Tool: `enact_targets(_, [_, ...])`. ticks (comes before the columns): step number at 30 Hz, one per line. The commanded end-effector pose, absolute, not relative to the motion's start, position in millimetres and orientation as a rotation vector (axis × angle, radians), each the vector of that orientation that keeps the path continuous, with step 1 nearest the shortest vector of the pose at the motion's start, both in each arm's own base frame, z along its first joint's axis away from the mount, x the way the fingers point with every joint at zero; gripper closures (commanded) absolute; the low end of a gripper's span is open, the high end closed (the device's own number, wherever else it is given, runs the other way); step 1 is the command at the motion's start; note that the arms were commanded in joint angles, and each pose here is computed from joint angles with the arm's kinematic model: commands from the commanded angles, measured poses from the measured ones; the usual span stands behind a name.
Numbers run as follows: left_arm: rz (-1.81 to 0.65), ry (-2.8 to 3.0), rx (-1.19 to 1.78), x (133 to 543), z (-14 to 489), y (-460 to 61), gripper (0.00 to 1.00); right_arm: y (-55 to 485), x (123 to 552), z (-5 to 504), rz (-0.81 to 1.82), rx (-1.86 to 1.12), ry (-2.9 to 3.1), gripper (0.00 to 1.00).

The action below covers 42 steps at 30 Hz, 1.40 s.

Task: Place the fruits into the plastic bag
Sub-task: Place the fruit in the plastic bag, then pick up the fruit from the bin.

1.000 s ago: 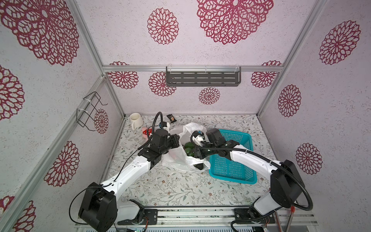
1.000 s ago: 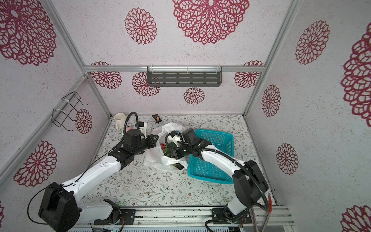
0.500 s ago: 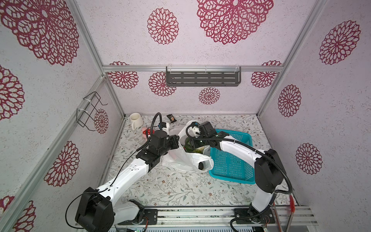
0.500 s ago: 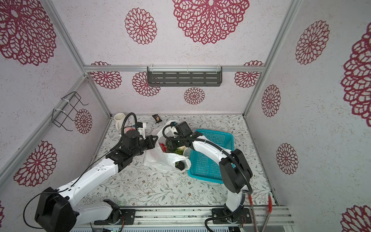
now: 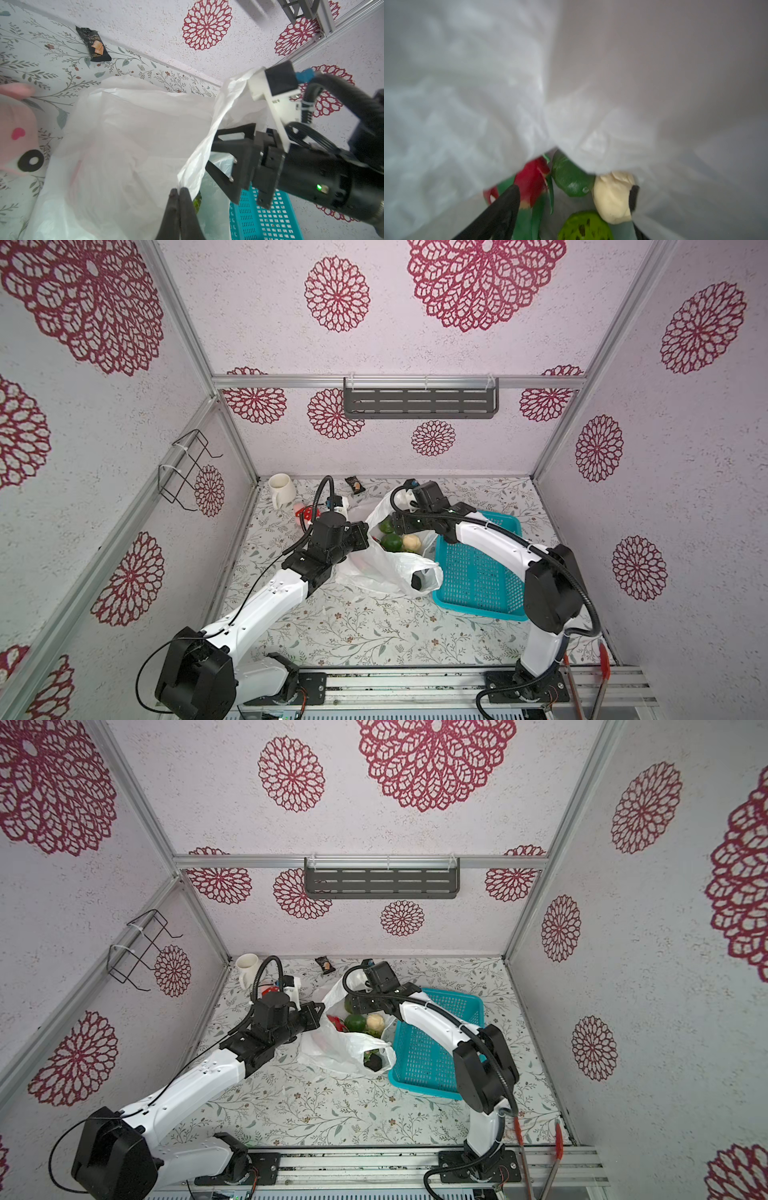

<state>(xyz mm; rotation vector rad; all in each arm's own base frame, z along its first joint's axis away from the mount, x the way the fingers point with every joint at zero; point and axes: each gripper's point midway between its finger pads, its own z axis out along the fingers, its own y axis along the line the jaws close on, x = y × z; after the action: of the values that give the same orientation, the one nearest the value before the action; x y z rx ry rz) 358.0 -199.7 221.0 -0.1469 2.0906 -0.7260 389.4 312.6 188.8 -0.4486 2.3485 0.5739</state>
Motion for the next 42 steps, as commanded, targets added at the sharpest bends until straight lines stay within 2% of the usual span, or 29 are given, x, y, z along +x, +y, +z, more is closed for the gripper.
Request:
enact_targets(1, [-0.699, 2.102, -0.145, 360.6, 212.1, -200.8, 1.0, 316.1, 358.6, 267.8, 0.789, -0.503, 2.125, 0.15])
enact_targets(5, [-0.703, 2.107, -0.146, 362.8, 210.2, -202.9, 1.0, 305.8, 318.0, 296.4, 0.924, -0.551, 2.01, 0.15])
enact_targets(8, [-0.706, 2.111, -0.144, 364.6, 209.5, -204.7, 1.0, 287.8, 301.7, 310.1, 0.924, -0.535, 1.969, 0.14])
enact_targets(11, [-0.716, 2.112, -0.142, 365.7, 209.7, -207.1, 1.0, 256.9, 305.3, 318.3, 0.854, -0.434, 1.955, 0.12])
enact_targets(14, [-0.72, 2.112, -0.142, 366.8, 209.5, -208.1, 1.0, 204.9, 330.1, 312.3, 0.734, -0.204, 1.975, 0.08])
enact_targets(18, [-0.72, 2.112, -0.139, 367.2, 211.9, -208.6, 1.0, 138.7, 360.6, 267.9, 0.524, 0.132, 2.11, 0.07])
enact_targets(22, [-0.709, 2.104, -0.133, 366.8, 215.5, -206.9, 1.0, 109.4, 376.2, 209.9, 0.408, 0.329, 2.28, 0.07])
enact_targets(30, [-0.692, 2.103, -0.122, 364.2, 219.7, -204.0, 1.0, 119.8, 408.0, 129.3, 0.513, 0.421, 2.443, 0.12])
enact_targets(42, [-0.673, 2.107, -0.116, 363.3, 215.7, -201.7, 1.0, 122.2, 443.5, 74.7, 0.425, 0.386, 2.588, 0.16])
